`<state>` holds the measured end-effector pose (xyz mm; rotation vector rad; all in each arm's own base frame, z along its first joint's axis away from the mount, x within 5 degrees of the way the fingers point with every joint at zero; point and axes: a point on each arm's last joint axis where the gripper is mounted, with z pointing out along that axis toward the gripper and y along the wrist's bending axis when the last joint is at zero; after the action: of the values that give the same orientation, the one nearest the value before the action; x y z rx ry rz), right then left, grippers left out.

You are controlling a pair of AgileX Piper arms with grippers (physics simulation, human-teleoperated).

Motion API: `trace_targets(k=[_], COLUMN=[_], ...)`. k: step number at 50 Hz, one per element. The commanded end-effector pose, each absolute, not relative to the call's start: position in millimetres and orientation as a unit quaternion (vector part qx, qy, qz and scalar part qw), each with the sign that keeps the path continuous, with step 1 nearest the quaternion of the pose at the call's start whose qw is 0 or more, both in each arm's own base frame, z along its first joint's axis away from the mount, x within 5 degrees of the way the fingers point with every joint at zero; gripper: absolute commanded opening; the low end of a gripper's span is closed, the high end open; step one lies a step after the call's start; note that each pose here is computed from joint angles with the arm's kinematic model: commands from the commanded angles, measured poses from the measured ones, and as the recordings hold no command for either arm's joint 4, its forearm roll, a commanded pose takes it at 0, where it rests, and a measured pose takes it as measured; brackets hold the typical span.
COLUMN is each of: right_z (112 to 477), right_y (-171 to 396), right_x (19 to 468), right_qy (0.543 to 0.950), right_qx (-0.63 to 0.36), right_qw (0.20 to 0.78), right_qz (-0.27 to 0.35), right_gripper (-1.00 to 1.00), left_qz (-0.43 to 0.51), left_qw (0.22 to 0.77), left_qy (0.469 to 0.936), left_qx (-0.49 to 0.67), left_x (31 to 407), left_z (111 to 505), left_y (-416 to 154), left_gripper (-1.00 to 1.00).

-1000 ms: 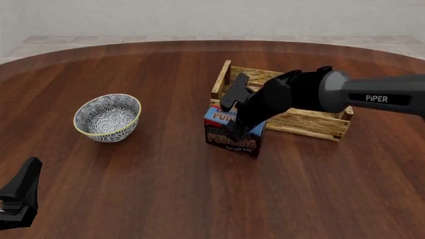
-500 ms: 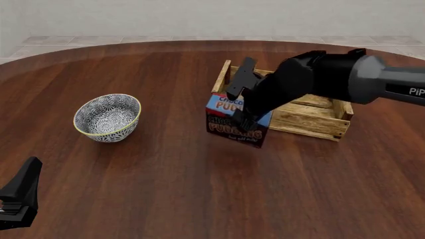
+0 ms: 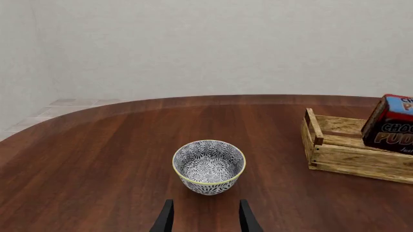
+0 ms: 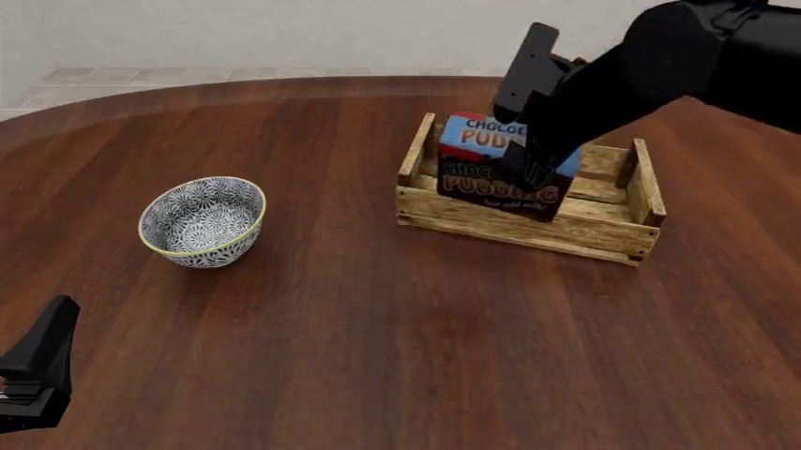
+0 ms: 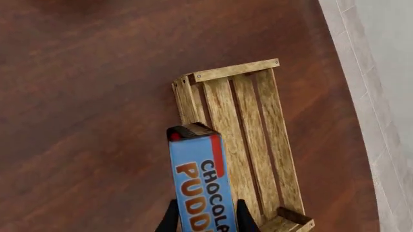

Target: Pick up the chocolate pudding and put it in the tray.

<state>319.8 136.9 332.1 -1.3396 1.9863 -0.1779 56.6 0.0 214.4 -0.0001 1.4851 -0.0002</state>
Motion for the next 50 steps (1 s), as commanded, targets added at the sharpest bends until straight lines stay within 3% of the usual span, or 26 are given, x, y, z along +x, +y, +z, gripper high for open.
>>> trace_targets(k=[1,27,50], right_z=[360,364,332], right_y=[104,69,84], right_x=[319,347,384], right_qy=[0.772,0.763,0.759], right_qx=[-0.504,-0.484,-0.498], right_qw=[0.375,0.401,0.393], right_qz=[-0.102,-0.154,-0.150], right_gripper=[-1.00,-1.00,-1.00], left_qz=[0.000,0.000,0.000], left_qw=[0.737,0.737,0.737], left_qy=[0.676,0.676,0.676], left_qx=[0.000,0.000,0.000], left_x=[57,57,57], left_z=[214,214,214], left_y=[0,0,0], left_gripper=[1.00,1.00,1.00])
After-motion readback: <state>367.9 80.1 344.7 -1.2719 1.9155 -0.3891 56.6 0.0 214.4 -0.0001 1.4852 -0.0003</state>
